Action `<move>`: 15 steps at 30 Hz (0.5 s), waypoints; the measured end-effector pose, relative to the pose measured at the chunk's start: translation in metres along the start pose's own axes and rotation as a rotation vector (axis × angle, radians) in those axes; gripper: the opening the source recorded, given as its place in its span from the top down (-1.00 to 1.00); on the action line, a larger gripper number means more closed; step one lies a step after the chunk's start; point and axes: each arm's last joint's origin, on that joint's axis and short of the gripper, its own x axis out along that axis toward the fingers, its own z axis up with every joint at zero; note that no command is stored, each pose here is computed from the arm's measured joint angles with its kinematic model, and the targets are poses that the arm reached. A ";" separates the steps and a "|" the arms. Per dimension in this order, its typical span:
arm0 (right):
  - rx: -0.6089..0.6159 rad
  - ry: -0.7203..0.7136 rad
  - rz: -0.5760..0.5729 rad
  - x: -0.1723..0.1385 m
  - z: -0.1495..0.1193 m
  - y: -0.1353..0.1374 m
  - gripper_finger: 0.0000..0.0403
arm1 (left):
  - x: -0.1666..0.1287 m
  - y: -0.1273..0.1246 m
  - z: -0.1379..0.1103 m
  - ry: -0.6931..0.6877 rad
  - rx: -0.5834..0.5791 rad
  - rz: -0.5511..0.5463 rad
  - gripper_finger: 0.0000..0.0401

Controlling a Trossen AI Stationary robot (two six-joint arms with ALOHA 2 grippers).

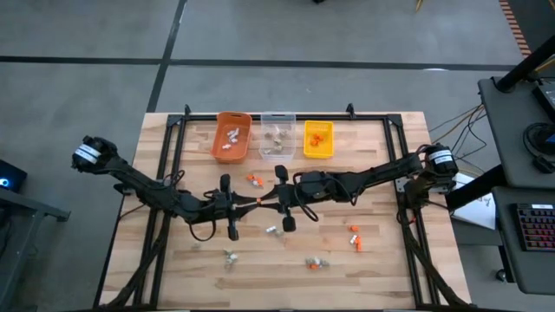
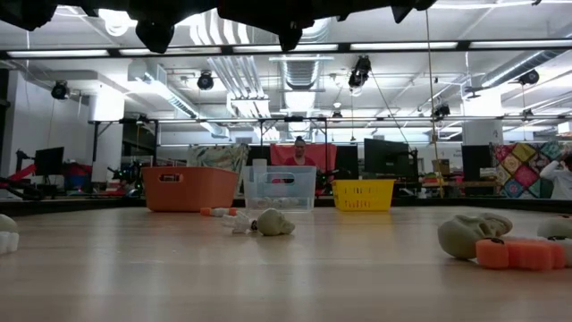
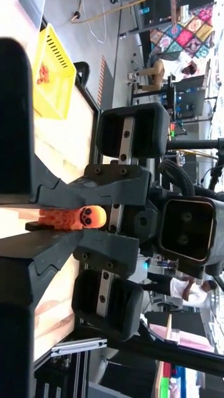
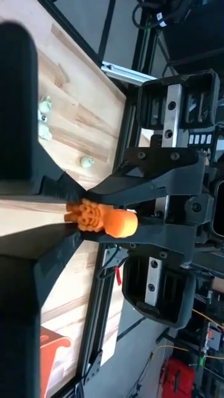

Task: Sort Halloween decoration
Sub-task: Put the orange skeleton toy into the yellow bin

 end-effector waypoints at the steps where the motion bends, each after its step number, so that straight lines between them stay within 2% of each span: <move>1: -0.003 0.000 0.000 0.000 0.000 0.000 0.81 | 0.000 0.000 0.000 -0.001 -0.002 0.000 0.87; 5: -0.003 0.000 0.001 0.000 0.000 0.000 0.93 | 0.000 0.000 0.000 0.000 -0.004 -0.001 0.70; 11: -0.002 0.012 0.004 0.000 -0.001 0.000 0.93 | 0.000 0.000 -0.003 0.033 0.021 0.001 0.42; 15: 0.026 0.082 -0.001 -0.005 -0.002 -0.003 0.93 | -0.004 0.004 -0.004 0.087 0.053 0.007 0.28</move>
